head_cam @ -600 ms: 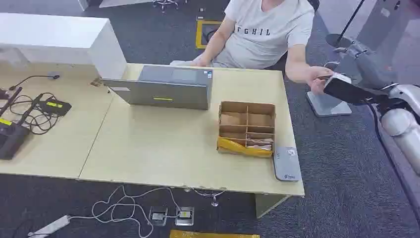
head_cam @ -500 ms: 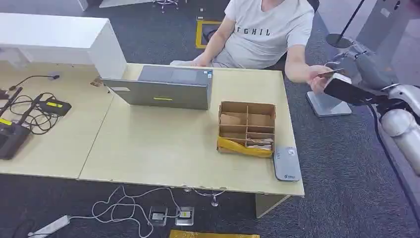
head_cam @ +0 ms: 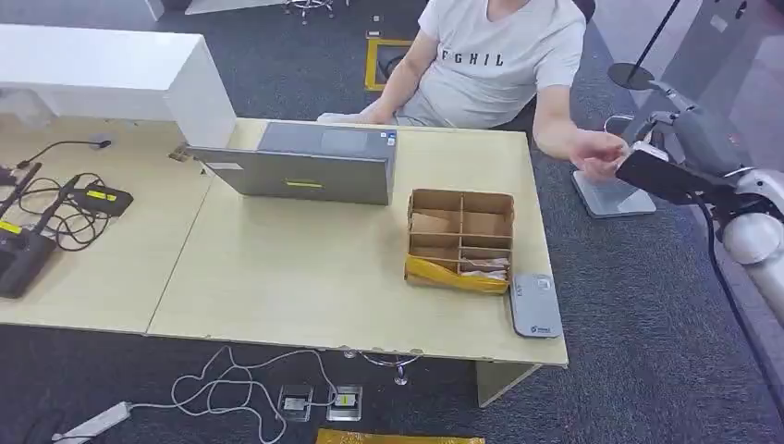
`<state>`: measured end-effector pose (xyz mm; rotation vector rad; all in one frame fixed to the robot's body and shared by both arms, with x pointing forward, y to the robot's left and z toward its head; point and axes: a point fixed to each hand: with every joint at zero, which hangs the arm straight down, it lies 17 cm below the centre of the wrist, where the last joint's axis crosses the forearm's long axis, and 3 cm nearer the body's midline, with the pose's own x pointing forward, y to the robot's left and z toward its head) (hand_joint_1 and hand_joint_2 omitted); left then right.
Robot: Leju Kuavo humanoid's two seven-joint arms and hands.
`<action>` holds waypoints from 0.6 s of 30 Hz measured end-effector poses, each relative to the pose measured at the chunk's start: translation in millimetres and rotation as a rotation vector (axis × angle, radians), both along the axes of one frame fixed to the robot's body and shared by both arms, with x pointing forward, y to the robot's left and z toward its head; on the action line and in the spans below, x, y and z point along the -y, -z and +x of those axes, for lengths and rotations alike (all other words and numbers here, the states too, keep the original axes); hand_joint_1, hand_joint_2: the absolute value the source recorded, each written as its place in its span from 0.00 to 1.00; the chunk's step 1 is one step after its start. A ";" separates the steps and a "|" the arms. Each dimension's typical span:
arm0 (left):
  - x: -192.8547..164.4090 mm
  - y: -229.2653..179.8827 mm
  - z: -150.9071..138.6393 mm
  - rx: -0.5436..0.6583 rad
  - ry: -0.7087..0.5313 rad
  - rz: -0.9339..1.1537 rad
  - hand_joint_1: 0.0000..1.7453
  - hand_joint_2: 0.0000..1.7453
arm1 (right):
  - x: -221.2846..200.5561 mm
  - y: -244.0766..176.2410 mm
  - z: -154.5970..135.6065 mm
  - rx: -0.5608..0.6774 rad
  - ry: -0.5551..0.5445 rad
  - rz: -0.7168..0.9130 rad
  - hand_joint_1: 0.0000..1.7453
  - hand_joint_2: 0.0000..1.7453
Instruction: Pass the card to the sensor for recognition and then transmit it.
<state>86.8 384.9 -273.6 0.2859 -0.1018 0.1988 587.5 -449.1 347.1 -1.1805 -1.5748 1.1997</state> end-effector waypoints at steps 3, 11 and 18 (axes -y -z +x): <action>0.3 0.0 0.1 -0.001 0.011 0.000 0.00 0.00 | -1.6 7.1 -1.3 -0.014 -0.005 0.009 1.00 1.00; 0.6 0.1 0.1 -0.002 0.023 0.001 0.00 0.00 | -8.3 28.9 -5.6 -0.047 -0.020 0.022 1.00 1.00; 1.3 0.1 0.8 0.001 0.049 0.002 0.00 0.00 | -16.1 58.1 -13.7 -0.092 -0.032 0.029 1.00 1.00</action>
